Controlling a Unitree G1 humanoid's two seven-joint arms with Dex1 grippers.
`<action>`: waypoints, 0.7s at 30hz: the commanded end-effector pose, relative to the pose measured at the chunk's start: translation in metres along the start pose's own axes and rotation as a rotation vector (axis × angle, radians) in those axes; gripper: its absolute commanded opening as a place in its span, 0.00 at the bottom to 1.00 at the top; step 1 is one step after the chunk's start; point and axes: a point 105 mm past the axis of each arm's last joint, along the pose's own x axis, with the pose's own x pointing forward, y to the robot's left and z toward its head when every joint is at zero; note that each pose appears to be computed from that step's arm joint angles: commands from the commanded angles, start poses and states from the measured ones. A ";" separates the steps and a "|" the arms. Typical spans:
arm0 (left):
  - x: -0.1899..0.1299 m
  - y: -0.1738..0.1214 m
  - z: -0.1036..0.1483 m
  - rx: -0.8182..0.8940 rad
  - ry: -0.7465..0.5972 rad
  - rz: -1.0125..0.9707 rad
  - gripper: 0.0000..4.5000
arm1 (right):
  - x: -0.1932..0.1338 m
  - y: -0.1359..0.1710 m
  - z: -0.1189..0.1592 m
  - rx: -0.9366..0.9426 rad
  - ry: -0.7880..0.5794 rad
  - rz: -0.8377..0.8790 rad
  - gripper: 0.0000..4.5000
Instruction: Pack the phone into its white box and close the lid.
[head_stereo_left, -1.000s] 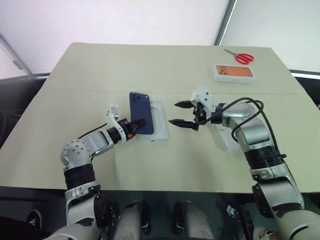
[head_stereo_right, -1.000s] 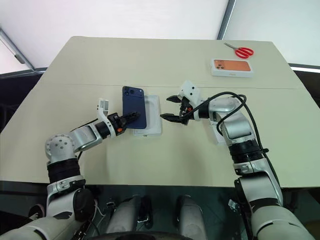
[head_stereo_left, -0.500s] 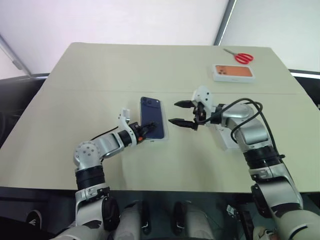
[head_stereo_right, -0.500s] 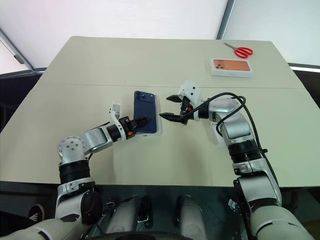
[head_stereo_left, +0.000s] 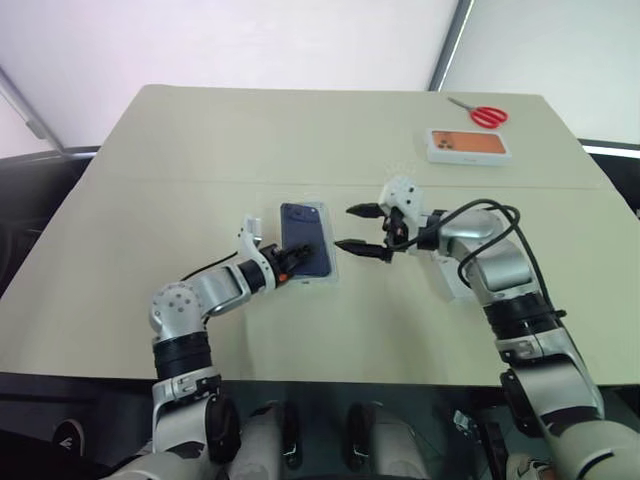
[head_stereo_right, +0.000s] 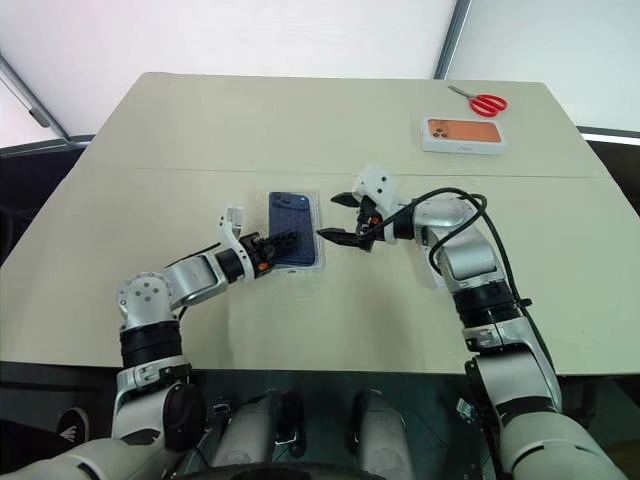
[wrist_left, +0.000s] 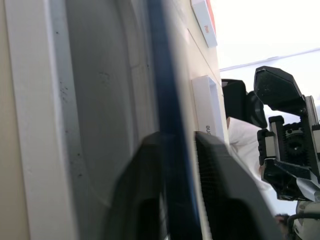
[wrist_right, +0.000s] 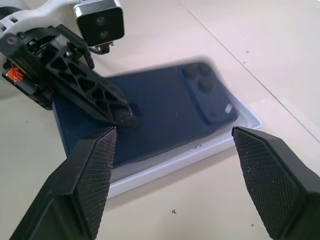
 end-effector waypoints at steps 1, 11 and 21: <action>-0.003 -0.007 0.010 0.031 -0.042 -0.015 0.77 | -0.001 -0.002 0.008 -0.033 -0.021 -0.012 0.86; -0.010 -0.019 0.016 0.119 -0.023 -0.024 0.99 | 0.003 -0.003 0.007 -0.029 -0.024 -0.016 0.86; -0.027 -0.031 0.022 0.220 0.002 -0.028 0.99 | 0.006 -0.003 0.004 -0.040 -0.013 -0.012 0.86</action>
